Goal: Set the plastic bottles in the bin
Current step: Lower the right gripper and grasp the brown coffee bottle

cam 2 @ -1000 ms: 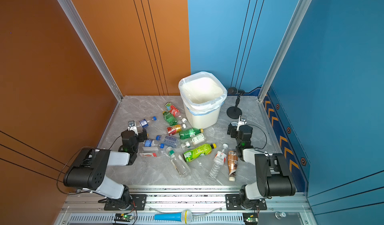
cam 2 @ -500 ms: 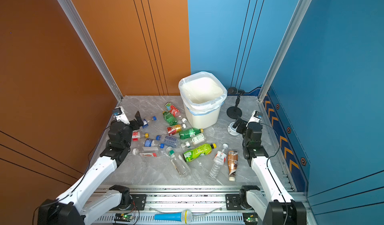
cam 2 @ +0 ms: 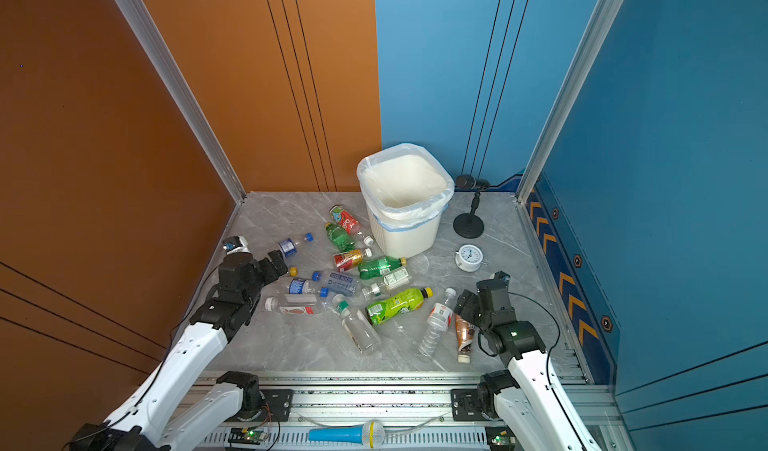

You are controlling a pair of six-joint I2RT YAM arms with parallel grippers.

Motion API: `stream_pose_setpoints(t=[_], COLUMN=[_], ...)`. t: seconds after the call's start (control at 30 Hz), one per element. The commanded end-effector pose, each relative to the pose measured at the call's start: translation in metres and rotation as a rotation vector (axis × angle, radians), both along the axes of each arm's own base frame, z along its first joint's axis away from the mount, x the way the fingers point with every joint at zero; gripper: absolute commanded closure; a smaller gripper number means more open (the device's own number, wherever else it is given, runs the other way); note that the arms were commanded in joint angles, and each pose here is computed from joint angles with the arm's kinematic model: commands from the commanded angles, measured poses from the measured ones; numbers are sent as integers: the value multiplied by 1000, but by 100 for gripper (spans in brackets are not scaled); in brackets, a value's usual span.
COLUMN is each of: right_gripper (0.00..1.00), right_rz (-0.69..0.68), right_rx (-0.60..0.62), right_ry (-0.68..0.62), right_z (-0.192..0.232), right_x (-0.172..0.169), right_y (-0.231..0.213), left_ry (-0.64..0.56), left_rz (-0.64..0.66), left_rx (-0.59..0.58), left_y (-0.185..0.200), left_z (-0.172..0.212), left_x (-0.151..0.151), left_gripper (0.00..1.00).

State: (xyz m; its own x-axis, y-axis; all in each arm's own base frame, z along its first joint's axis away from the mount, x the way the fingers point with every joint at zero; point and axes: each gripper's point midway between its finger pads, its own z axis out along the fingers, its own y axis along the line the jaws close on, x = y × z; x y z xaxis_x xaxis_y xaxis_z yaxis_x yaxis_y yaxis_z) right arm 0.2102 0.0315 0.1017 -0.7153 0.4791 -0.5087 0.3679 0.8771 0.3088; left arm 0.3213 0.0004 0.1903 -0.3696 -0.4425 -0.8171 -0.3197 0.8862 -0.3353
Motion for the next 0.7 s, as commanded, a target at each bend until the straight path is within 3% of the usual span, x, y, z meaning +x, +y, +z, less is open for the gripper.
stream_pose_setpoints(t=[0.0,0.37,0.67], right_gripper=[14,21,46], right_rz=[-57,-91,-102], right_rx=[-21,-37,-59], right_ry=[125,134,112], right_z=[-31,-60,-61], right_x=[-23,-12,2], right_y=[-8,-8,-10], left_ry=[17,19,48], left_rz=[3,34,67], left_rx=[-48,-99,-135], left_y=[-1,7,14], left_z=[-1,-6,-13], left_x=[-4,-10,-16], left_gripper=[2,2,2])
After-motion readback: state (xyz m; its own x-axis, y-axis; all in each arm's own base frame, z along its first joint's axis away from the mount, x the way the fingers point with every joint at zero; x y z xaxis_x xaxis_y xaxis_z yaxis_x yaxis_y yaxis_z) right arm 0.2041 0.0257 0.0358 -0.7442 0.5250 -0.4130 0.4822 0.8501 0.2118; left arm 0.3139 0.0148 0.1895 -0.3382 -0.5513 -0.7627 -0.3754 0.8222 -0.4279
